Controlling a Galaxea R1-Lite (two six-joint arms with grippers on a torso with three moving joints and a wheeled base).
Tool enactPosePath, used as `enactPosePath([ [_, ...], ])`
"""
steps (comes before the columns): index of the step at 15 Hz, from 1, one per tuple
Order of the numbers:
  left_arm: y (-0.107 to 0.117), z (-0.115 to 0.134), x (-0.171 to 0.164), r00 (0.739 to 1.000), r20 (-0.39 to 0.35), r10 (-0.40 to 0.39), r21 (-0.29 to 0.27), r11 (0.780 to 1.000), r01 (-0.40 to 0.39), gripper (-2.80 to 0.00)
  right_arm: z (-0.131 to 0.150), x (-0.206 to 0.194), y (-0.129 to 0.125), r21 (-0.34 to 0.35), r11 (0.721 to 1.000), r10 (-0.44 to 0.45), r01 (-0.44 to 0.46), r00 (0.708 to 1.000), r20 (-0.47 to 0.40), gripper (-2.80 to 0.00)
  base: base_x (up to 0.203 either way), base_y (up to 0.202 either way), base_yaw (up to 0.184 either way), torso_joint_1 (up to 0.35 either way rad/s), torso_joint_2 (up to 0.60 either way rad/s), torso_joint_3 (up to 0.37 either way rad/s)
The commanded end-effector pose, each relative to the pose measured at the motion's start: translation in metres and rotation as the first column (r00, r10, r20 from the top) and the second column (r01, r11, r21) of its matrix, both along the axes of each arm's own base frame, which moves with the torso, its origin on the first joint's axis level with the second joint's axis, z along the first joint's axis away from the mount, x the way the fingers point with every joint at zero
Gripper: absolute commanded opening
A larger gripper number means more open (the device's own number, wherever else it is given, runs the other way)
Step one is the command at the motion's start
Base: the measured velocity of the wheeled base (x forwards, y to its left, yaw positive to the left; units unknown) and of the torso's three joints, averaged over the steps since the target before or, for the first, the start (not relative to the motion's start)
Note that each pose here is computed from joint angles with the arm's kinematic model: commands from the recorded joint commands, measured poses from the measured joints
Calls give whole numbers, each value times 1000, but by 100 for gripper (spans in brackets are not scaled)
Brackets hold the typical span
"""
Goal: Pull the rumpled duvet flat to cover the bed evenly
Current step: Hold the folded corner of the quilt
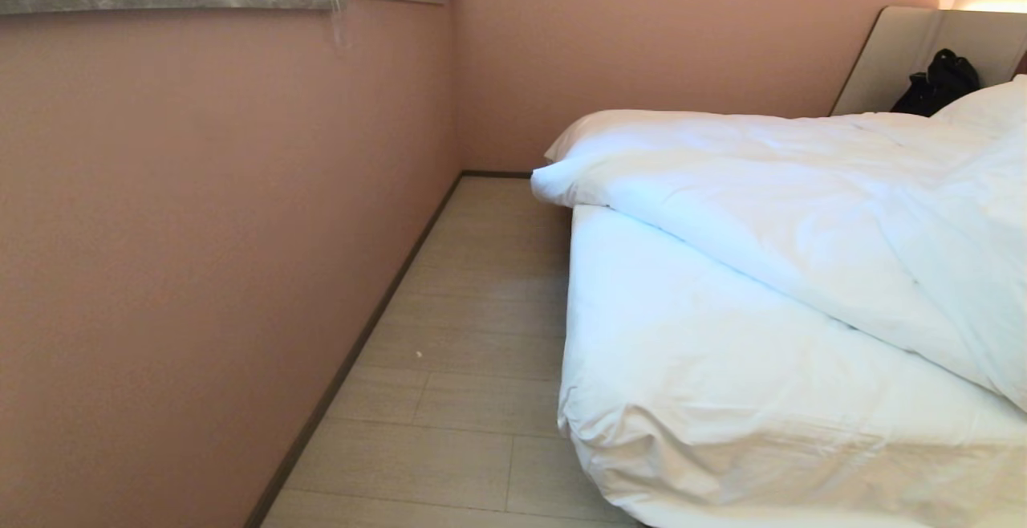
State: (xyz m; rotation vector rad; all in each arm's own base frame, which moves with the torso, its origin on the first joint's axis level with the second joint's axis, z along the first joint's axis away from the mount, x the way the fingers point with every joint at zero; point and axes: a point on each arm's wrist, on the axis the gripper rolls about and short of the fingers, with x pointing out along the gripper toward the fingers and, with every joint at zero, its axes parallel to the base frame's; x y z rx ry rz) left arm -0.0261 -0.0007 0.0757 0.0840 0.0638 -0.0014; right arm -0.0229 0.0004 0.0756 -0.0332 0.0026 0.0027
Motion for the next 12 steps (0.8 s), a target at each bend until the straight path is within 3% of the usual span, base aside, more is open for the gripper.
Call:
enactPosePath([
  [1, 0, 0, 0, 1000, -4, -4, 14, 1000, 4, -280, 0, 0, 0, -1, 1000, 0, 0, 1000, 0, -280, 0, -199, 0, 7, 6, 5],
  [12, 0, 0, 0, 1000, -1, -5, 13, 1000, 5, -280, 0, 0, 0, -1, 1000, 0, 0, 1000, -1, -280, 0, -195, 1, 2, 4, 4],
])
